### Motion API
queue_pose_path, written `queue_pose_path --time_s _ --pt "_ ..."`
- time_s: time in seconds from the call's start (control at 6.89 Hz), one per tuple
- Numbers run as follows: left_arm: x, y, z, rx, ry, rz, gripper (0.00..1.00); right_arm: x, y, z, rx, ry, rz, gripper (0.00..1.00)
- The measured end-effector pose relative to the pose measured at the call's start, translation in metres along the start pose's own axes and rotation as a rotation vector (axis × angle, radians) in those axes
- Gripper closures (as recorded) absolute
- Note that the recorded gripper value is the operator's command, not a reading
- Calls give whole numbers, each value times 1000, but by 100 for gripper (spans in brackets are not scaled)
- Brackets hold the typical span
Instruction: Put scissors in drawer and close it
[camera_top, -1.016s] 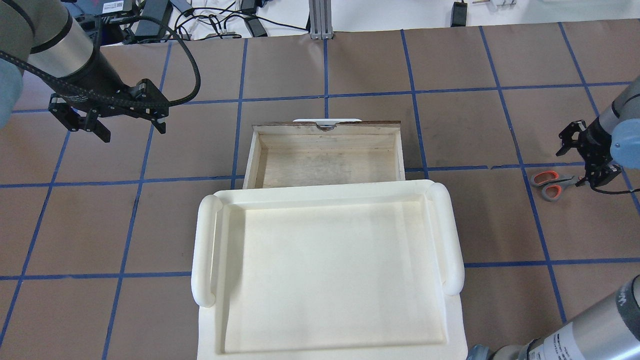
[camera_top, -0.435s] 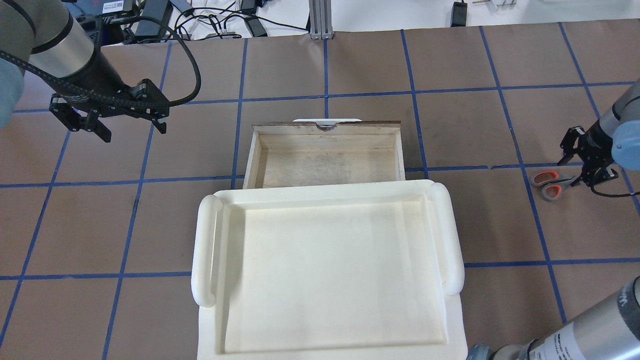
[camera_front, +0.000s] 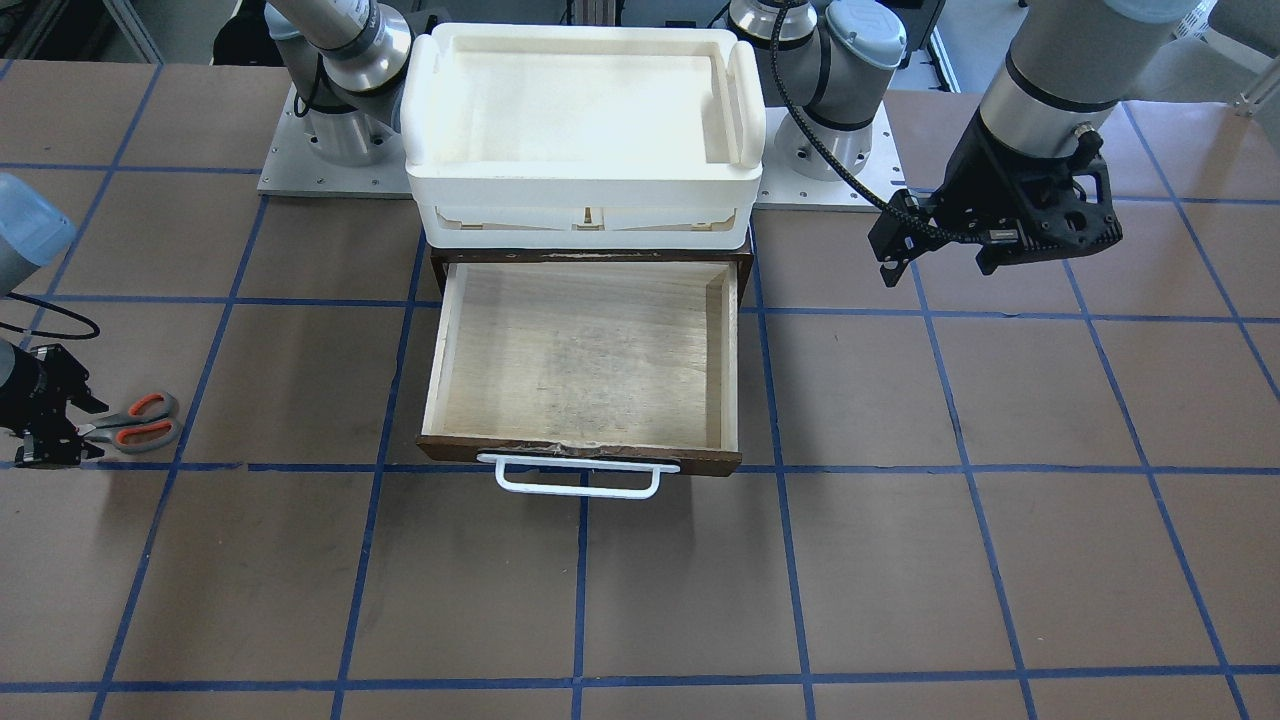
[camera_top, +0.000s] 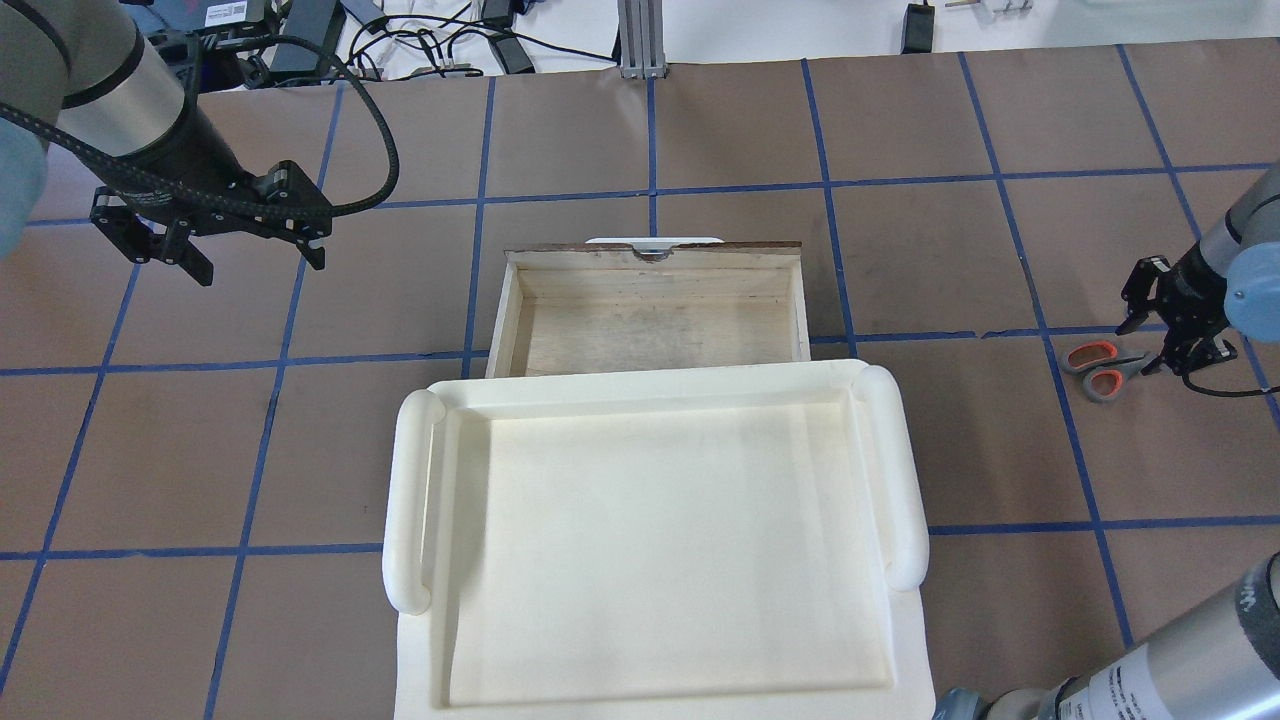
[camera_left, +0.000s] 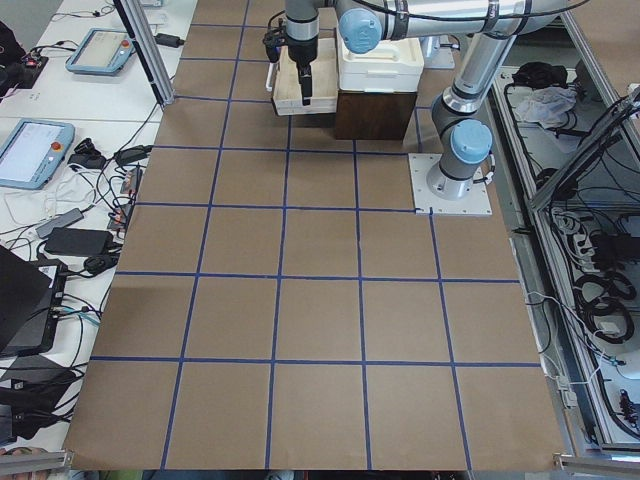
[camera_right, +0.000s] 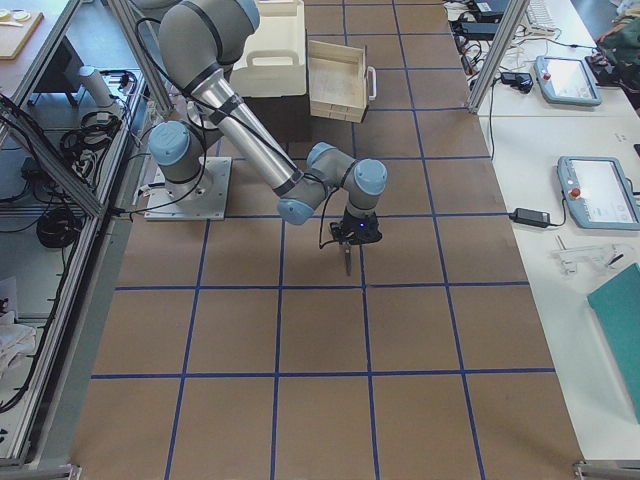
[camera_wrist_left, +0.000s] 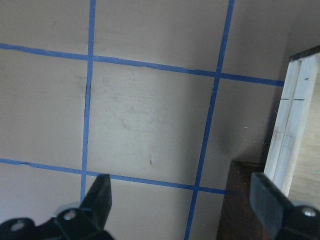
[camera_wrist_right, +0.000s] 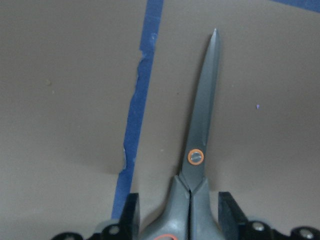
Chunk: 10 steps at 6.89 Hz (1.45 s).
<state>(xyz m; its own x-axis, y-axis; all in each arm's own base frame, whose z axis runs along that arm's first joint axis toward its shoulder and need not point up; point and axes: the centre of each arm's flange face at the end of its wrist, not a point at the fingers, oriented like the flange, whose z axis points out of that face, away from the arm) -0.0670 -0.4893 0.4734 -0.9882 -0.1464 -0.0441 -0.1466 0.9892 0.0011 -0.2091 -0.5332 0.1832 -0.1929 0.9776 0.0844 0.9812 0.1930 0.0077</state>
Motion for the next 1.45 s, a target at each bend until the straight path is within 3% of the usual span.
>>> queue_pose_path --time_s 0.29,0.44,0.58,1.02,1.16,1.45 --pt "2 -3 8 -18 -4 -1 0 1 1 3 -4 4 4 45" --pt "3 -4 9 -20 -5 0 0 1 1 4 -4 5 5 61" --pt "3 -4 9 -20 -5 -2 0 1 1 4 -4 6 6 71" --pt "0 -7 23 -85 8 -18 0 1 0 3 2 2 2 91" --pt "0 -11 26 -83 12 -21 0 1 0 3 2 2 2 99" --pt "1 -25 21 3 17 -25 0 0 -1 0 7 -4 8 100"
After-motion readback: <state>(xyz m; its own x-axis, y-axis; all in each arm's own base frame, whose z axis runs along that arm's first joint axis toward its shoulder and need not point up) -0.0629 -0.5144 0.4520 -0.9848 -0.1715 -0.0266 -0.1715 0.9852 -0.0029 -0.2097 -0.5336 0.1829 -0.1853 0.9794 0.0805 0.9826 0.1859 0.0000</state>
